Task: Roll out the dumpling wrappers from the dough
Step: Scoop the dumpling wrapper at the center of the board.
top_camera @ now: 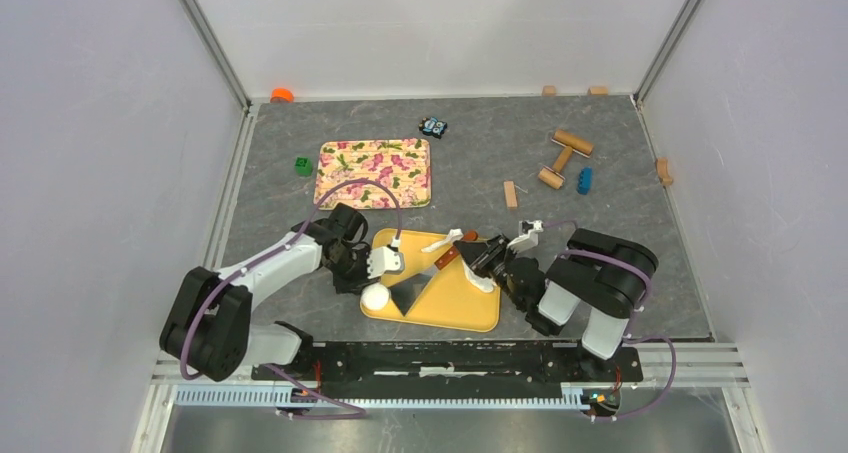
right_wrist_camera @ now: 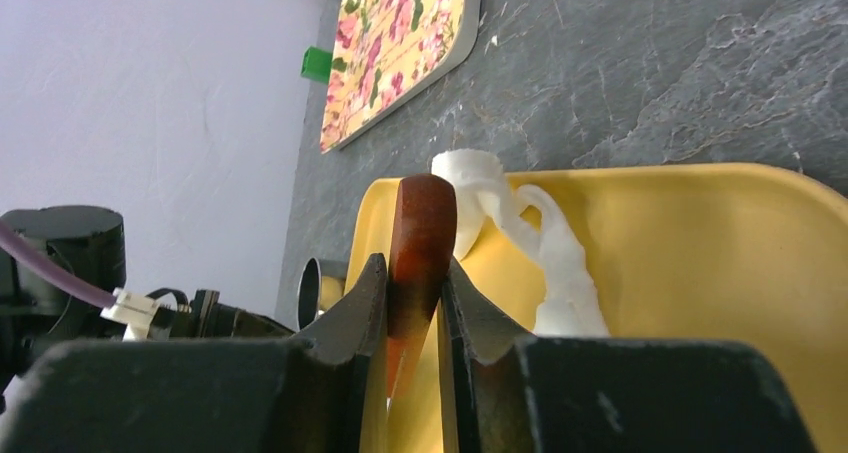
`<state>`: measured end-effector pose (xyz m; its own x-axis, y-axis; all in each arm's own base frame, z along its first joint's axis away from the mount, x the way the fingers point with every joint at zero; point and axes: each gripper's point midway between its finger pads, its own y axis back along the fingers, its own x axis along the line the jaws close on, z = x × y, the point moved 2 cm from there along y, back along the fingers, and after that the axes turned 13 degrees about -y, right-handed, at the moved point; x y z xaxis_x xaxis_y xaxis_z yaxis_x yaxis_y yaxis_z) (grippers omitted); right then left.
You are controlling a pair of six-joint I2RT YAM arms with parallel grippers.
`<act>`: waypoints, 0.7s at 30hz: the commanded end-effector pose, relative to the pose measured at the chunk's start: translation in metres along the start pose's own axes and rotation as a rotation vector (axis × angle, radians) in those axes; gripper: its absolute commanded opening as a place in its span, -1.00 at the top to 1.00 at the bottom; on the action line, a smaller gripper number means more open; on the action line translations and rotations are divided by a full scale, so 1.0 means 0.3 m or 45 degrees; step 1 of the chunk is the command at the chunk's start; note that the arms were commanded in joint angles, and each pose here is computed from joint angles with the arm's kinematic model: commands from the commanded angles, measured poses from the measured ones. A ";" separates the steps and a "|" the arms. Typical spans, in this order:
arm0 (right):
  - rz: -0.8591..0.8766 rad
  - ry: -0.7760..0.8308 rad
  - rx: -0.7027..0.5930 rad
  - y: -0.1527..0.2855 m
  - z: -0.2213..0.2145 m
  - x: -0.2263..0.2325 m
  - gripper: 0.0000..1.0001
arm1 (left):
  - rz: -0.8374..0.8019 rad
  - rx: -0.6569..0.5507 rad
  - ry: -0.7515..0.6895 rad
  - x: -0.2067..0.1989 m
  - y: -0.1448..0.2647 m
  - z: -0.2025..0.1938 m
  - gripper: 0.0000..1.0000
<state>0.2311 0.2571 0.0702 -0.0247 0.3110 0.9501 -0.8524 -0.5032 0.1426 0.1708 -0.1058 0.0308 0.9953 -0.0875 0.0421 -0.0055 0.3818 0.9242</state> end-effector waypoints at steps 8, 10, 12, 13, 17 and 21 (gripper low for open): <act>0.242 0.112 -0.174 -0.046 0.006 0.167 1.00 | -0.012 0.062 0.005 -0.013 -0.061 -0.005 0.37; 0.332 0.072 -0.170 -0.027 0.005 0.200 1.00 | 0.002 0.074 0.008 -0.003 -0.065 -0.007 0.38; 0.393 0.031 -0.162 -0.007 0.005 0.218 1.00 | 0.051 0.085 0.012 0.023 -0.063 -0.008 0.38; 0.391 0.046 -0.164 -0.002 0.009 0.215 1.00 | 0.078 0.091 0.011 0.039 -0.057 -0.006 0.38; 0.378 0.168 -0.251 0.033 0.068 0.219 1.00 | 0.139 0.070 0.003 0.078 0.002 0.019 0.30; 0.412 0.181 -0.256 0.052 0.078 0.251 1.00 | 0.251 0.058 0.004 0.130 0.085 0.053 0.08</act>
<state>0.2349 0.2583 0.0653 -0.0583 0.4100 0.9102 -0.8982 -0.4196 0.1315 0.1830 -0.1056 0.0329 0.9921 -0.0645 0.1079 -0.0828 0.3101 0.9471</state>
